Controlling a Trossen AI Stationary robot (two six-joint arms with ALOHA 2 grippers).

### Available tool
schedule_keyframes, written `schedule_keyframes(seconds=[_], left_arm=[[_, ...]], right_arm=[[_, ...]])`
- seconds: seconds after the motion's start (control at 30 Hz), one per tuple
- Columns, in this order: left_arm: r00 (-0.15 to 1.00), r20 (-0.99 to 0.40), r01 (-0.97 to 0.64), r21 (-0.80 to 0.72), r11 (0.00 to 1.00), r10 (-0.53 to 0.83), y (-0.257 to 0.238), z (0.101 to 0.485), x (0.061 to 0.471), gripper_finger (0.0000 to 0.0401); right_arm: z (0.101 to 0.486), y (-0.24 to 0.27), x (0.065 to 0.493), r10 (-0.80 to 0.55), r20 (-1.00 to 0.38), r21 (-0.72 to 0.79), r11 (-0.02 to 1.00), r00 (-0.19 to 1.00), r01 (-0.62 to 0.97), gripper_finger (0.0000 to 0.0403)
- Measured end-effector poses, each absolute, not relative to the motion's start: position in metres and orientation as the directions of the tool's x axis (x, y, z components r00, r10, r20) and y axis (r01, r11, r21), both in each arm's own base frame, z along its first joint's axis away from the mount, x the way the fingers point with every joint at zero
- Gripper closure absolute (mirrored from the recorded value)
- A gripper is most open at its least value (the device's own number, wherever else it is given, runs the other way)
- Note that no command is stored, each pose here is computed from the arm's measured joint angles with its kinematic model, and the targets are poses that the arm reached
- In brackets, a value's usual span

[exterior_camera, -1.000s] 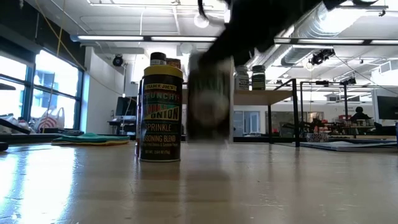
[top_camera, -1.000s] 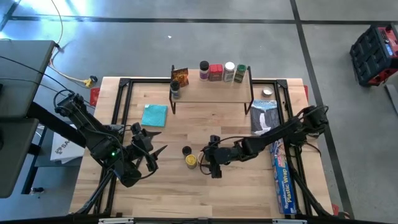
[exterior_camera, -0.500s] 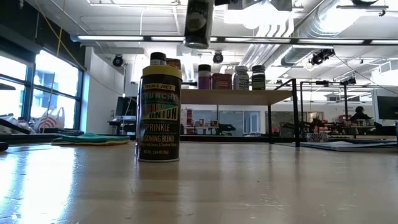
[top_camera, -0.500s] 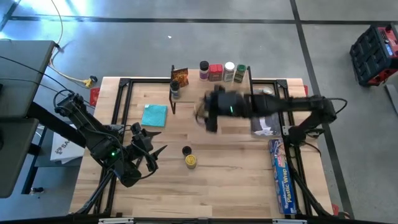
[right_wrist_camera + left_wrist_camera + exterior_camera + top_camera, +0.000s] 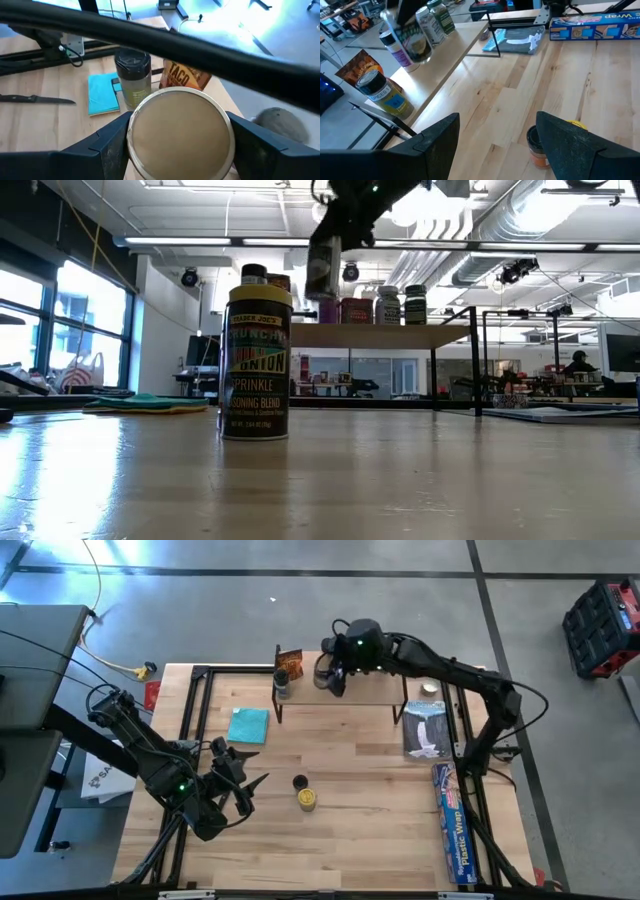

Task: Shelf spices
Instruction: Put the golden seasoning bottle under the shelf

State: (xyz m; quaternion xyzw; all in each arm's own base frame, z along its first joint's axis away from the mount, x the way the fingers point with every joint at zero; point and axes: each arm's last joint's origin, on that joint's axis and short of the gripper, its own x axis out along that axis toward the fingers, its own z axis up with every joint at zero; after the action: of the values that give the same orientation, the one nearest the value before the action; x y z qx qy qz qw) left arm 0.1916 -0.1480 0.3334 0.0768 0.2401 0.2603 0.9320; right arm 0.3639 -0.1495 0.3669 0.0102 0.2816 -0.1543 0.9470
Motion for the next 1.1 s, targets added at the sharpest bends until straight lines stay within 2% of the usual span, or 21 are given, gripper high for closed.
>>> schedule_keyframes(seconds=[0.4, 1.1], left_arm=[[0.749, -0.407, -0.449, 0.267, 0.853, 0.522, -0.148, 0.333, 0.192, 0.0142], [0.749, -0.412, -0.447, 0.265, 0.854, 0.519, -0.148, 0.333, 0.192, 0.0142]], right_arm=[[0.342, -0.17, 0.382, -0.289, -0.531, -0.034, 0.946, 0.796, 0.321, 0.0134], [0.325, -0.175, 0.391, -0.295, -0.568, -0.05, 0.944, 0.769, 0.326, 0.0118]])
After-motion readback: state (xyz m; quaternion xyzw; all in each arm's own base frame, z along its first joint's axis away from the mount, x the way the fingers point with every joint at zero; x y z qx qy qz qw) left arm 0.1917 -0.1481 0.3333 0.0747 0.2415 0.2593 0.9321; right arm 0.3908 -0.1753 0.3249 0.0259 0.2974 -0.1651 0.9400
